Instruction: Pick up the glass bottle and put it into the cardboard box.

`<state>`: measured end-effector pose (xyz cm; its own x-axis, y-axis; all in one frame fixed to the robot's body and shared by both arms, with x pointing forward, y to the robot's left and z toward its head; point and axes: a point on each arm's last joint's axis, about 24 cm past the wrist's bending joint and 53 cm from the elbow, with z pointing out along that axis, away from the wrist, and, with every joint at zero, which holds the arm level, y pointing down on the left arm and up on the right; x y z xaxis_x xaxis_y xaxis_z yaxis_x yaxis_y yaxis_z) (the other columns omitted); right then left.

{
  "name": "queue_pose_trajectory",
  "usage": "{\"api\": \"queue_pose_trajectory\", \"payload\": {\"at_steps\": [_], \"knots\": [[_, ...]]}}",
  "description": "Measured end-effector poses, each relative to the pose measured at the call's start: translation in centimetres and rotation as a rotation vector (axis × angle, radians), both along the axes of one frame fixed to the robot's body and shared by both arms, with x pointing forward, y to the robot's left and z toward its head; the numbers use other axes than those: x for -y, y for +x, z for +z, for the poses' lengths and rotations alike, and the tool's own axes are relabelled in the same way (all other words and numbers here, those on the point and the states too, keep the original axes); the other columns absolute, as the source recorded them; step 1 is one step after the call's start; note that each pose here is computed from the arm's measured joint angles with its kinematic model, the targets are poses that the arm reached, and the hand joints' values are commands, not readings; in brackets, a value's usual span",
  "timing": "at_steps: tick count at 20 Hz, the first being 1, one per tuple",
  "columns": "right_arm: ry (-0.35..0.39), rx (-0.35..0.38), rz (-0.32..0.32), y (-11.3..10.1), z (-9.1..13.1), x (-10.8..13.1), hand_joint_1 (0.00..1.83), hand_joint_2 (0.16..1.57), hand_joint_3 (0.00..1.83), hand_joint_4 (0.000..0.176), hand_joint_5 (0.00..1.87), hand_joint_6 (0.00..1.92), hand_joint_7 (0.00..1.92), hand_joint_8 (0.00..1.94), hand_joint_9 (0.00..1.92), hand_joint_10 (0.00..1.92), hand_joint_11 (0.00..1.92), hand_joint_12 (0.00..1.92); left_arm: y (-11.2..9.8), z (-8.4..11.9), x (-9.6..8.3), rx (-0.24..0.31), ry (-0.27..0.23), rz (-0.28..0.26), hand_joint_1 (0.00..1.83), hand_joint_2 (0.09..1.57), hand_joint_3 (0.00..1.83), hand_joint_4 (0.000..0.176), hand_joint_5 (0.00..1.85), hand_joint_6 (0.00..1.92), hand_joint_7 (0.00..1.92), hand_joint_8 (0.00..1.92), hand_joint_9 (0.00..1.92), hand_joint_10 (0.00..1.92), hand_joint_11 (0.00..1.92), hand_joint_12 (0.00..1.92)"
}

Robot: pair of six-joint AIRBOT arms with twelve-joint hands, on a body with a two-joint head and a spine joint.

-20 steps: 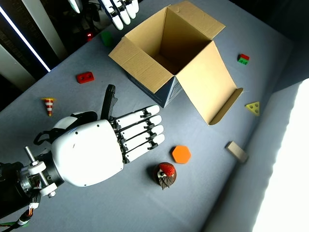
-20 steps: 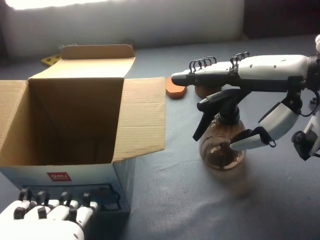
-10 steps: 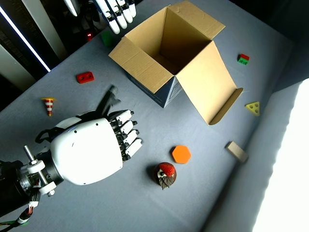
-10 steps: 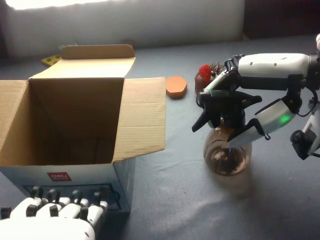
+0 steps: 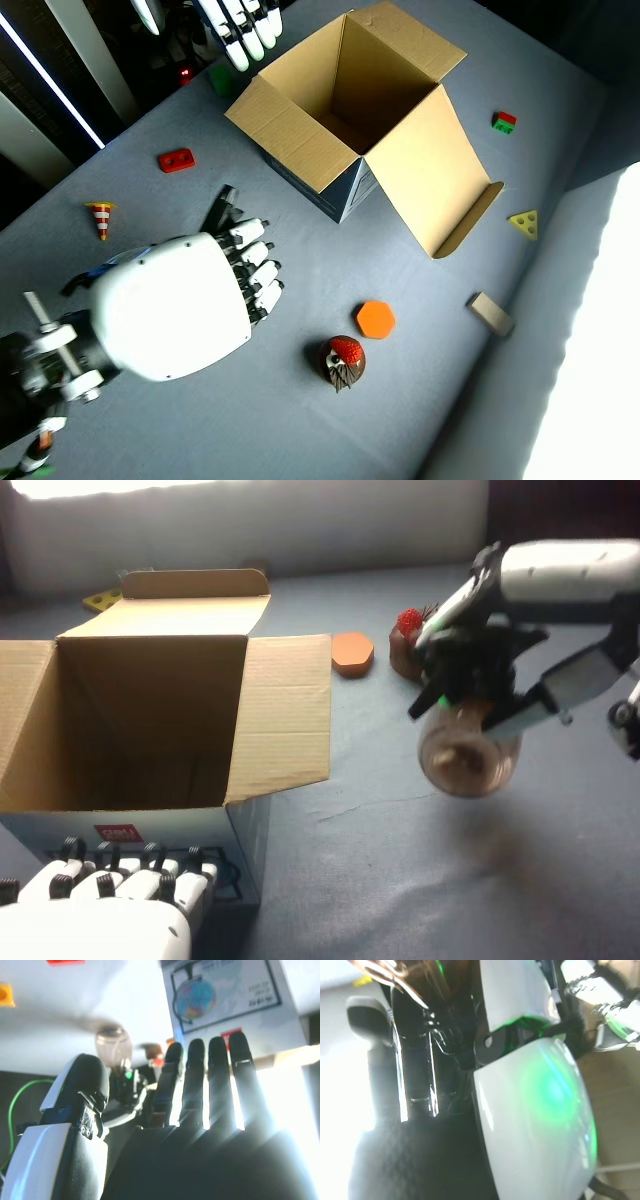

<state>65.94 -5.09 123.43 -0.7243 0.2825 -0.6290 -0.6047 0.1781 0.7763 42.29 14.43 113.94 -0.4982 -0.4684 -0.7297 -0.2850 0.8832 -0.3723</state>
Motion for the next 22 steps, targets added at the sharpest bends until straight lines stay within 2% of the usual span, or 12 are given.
{"api": "queue_pose_trajectory", "payload": {"at_steps": [2, 3, 4, 6, 9, 15, 22], "knots": [[0.039, 0.029, 0.01, -0.5, 2.5, 0.8, 1.36, 1.15, 0.02, 0.0, 0.76, 1.23, 0.96, 1.08, 0.84, 1.4, 0.76, 1.72, -0.5, -0.7, -0.4, -0.02, -0.001, 0.018, 0.2, 1.31, 0.0, 0.0, 0.15, 0.01, 0.16, 0.0, 0.14, 0.0, 0.0, 0.55], [0.034, 0.045, 0.014, -0.8, 3.3, 1.2, 1.36, 1.16, 0.02, 0.0, 0.76, 1.23, 0.96, 1.09, 0.84, 1.4, 0.76, 1.72, -0.9, -1.0, -0.6, -0.043, 0.006, 0.031, 0.2, 1.31, 0.0, 0.0, 0.15, 0.0, 0.16, 0.0, 0.14, 0.0, 0.0, 0.55], [0.034, 0.06, 0.025, -1.2, 4.2, 1.4, 1.36, 1.16, 0.02, 0.0, 0.76, 1.22, 0.96, 1.09, 0.84, 1.41, 0.77, 1.72, -1.1, -1.2, -0.3, -0.052, 0.011, 0.02, 0.2, 1.31, 0.0, 0.0, 0.15, 0.0, 0.16, 0.0, 0.14, 0.0, 0.0, 0.55], [0.045, 0.075, 0.049, -1.8, 5.7, 1.5, 1.36, 1.16, 0.01, 0.0, 0.75, 1.23, 0.95, 1.09, 0.83, 1.41, 0.77, 1.73, -1.1, -1.3, -0.2, -0.049, 0.006, 0.016, 0.2, 1.31, 0.0, 0.0, 0.16, 0.01, 0.16, 0.0, 0.14, 0.0, 0.0, 0.55], [0.08, 0.097, 0.073, -2.4, 8.3, 1.4, 1.36, 1.17, 0.01, 0.0, 0.74, 1.24, 0.93, 1.12, 0.83, 1.44, 0.77, 1.74, -1.4, -1.5, -1.4, -0.048, 0.01, 0.051, 0.2, 1.31, 0.0, 0.0, 0.15, 0.0, 0.16, 0.0, 0.13, 0.0, 0.0, 0.54], [0.158, 0.206, 0.118, -3.6, 14.1, 0.6, 1.36, 1.17, 0.01, 0.0, 0.74, 1.24, 0.93, 1.12, 0.83, 1.45, 0.77, 1.74, -1.3, -1.1, -1.5, -0.031, 0.001, 0.054, 0.19, 1.3, 0.0, 0.0, 0.16, 0.01, 0.17, 0.0, 0.14, 0.0, 0.0, 0.54], [0.183, 0.218, 0.17, -4.4, 15.4, -3.1, 1.36, 1.17, 0.01, 0.0, 0.76, 1.22, 0.93, 1.11, 0.83, 1.44, 0.78, 1.74, -1.5, -1.6, -1.8, -0.039, -0.001, 0.068, 0.21, 1.3, 0.0, 0.0, 0.18, 0.01, 0.19, 0.0, 0.15, 0.0, 0.0, 0.57]]}}
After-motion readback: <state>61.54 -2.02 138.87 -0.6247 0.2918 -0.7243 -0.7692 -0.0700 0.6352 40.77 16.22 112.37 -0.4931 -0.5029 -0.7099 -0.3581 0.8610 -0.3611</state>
